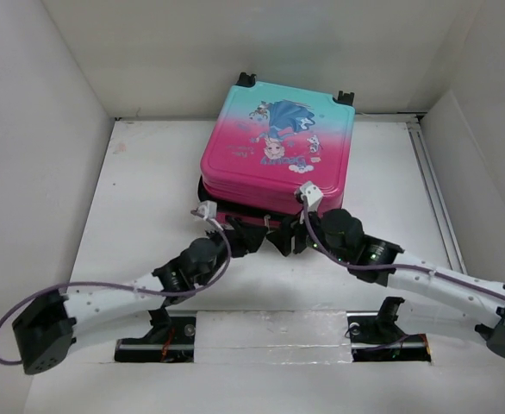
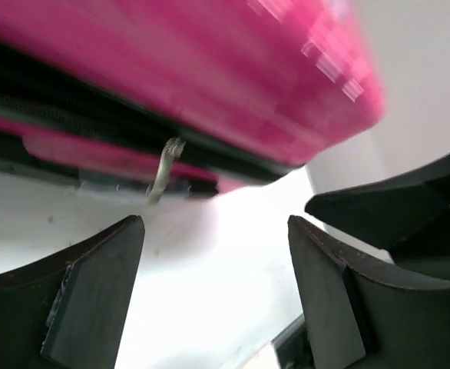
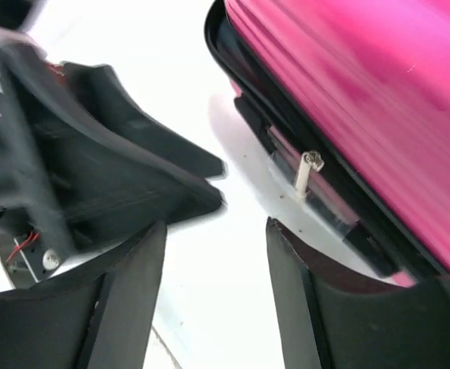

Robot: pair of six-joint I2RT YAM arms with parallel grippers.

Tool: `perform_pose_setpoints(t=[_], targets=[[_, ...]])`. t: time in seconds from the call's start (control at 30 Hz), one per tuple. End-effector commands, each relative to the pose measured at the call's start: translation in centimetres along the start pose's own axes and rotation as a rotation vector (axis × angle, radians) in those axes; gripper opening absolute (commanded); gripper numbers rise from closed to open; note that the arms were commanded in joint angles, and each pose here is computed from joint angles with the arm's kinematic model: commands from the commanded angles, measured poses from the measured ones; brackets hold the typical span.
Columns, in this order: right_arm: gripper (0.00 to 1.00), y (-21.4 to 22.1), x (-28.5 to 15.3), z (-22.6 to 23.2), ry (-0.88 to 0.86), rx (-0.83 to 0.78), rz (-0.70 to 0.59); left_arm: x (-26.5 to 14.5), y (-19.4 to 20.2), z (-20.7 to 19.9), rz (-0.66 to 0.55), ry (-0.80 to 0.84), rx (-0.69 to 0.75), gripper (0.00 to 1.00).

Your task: Pack the luggage

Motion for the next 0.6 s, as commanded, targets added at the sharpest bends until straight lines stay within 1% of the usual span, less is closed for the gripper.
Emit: perform_pose_setpoints(t=[0.0, 0.03, 0.07, 0.1, 0.13, 0.17, 0.23, 0.27, 0.3, 0.33, 0.37, 0.4, 0.43, 0.47, 0.5, 0.53, 0.57], targets=[[0.59, -3.0, -1.7, -0.5, 0.037, -0.035, -0.031, -1.7, -2.7, -1.4, -0.113, -0.001, 0.063, 0.71], [0.51, -3.8, -1.7, -2.0, 0.109, -0.023, -0.048, -2.0, -4.6, -3.0, -0.206, 0.002, 0.060, 0.71], [0.38, -5.5, -2.1, -2.8, 0.144, -0.025, -0.081, -2.6, -6.0, -4.2, -0.261, 0.022, 0.062, 0.69], [0.09, -6.2, -1.7, -3.6, 0.179, -0.018, -0.079, -2.7, -7.1, -5.0, -0.314, 0.017, 0.094, 0.68], [0.00, -7.2, -1.8, -4.6, 0.216, -0.019, -0.098, -3.0, -9.4, -7.0, -0.407, 0.025, 0.073, 0.68], [0.00, -9.4, -2.2, -6.5, 0.278, -0.001, -0.142, -2.1, -11.0, -7.5, -0.459, 0.003, 0.092, 0.68], [0.00, -10.9, -2.3, -8.9, 0.358, -0.008, -0.157, -0.7, -13.3, -9.0, -0.497, -0.006, 0.115, 0.67], [0.00, -11.6, -2.9, -11.4, 0.475, 0.011, -0.169, -0.2, -14.9, -11.9, -0.471, 0.056, 0.112, 0.65], [0.00, -12.9, -3.9, -12.7, 0.537, 0.022, -0.197, 1.7, -17.2, -10.9, -0.498, -0.008, 0.123, 0.65], [0.00, -13.0, -4.1, -14.1, 0.591, 0.031, -0.195, 2.4, -18.5, -11.1, -0.493, -0.005, 0.114, 0.65], [0.00, -13.0, -4.6, -15.4, 0.643, 0.050, -0.197, 2.8, -20.0, -12.4, -0.483, 0.050, 0.104, 0.65], [0.02, -12.8, -5.6, -18.3, 0.738, 0.069, -0.203, 3.9, -22.6, -10.6, -0.545, -0.005, 0.065, 0.65], [0.09, -12.2, -5.6, -19.7, 0.761, 0.088, -0.186, 4.2, -24.1, -9.9, -0.573, -0.017, 0.034, 0.65], [0.12, -11.8, -6.0, -21.1, 0.798, 0.098, -0.174, 4.6, -25.4, -8.8, -0.585, -0.026, 0.007, 0.65], [0.16, -11.4, -7.1, -23.4, 0.874, 0.129, -0.178, 4.9, -26.3, -8.1, -0.562, -0.008, -0.014, 0.65], [0.21, -10.3, -7.3, -24.6, 0.903, 0.141, -0.150, 5.4, -28.7, -5.3, -0.599, -0.056, -0.075, 0.65], [0.28, -9.5, -6.9, -26.0, 0.920, 0.172, -0.135, 5.8, -29.5, -3.9, -0.594, -0.075, -0.095, 0.65]])
Point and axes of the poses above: each gripper's point midway between its finger pads, its own x axis out along the fingers, its own z axis along the line the jaws close on, y = z × x, the point moved 6 cm from there along -x, back along the fingers, and after that the axes turned 15 degrees about -x, right-handed, at the moved point
